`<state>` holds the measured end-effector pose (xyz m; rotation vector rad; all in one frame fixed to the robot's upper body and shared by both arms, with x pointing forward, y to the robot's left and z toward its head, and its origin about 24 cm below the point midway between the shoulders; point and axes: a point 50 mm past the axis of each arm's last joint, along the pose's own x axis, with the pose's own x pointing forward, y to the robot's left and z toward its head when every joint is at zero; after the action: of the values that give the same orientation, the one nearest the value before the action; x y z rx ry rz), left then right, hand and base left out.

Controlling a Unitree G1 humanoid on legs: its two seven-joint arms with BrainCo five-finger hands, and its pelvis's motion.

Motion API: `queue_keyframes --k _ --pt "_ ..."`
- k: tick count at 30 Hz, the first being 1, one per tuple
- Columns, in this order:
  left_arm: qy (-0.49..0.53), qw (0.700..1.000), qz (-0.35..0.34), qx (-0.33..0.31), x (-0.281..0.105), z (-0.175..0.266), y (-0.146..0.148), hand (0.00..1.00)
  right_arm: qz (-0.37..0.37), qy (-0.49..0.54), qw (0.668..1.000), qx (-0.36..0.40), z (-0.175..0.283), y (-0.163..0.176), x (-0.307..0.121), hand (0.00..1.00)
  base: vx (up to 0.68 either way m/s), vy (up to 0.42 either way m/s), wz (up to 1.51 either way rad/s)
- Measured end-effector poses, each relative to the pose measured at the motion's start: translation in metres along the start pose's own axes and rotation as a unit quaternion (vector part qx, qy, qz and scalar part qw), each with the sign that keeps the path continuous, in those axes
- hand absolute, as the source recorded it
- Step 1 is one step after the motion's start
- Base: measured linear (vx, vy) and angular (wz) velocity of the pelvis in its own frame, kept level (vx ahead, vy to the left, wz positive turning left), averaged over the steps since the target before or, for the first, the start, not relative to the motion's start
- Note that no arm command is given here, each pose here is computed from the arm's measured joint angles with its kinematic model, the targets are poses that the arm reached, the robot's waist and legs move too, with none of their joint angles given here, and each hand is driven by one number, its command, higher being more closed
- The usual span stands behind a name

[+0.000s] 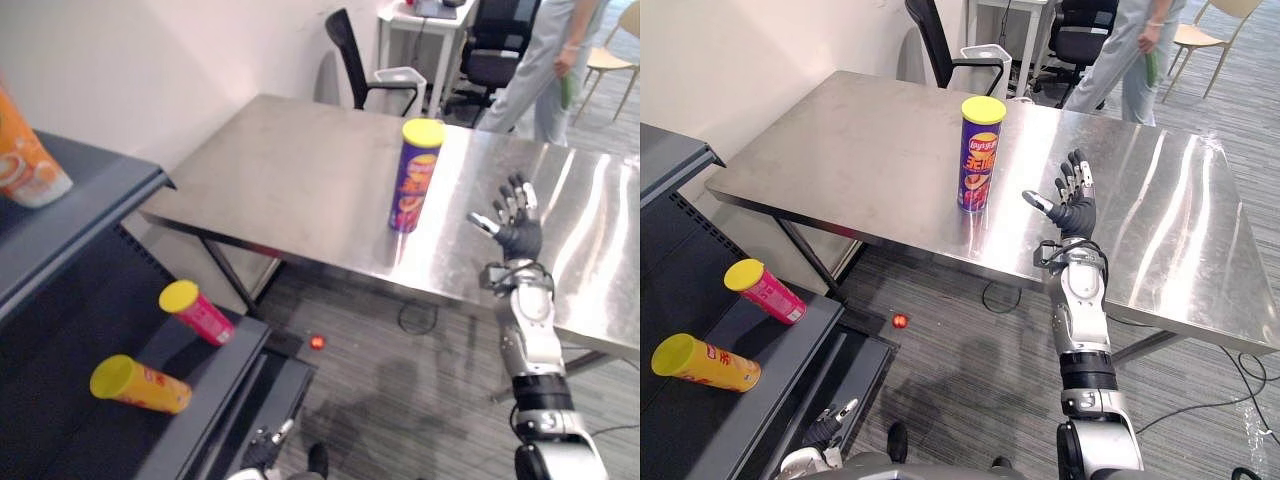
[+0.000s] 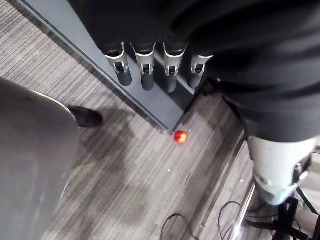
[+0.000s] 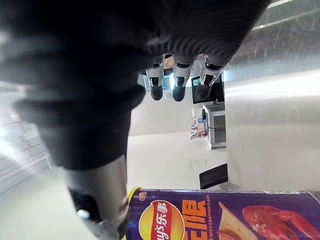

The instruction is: Put the gum and the chips on the shelf.

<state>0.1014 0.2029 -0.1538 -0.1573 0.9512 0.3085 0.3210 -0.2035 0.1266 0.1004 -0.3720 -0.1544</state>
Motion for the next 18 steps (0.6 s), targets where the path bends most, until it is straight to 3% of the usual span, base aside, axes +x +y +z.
queue_keyframes --k 18 --pt "-0.023 1.000 -0.003 -0.012 0.001 0.010 -0.003 0.00 -0.005 -0.001 1.000 0.009 0.009 0.017 0.033 0.00 0.00 -0.010 0.06"
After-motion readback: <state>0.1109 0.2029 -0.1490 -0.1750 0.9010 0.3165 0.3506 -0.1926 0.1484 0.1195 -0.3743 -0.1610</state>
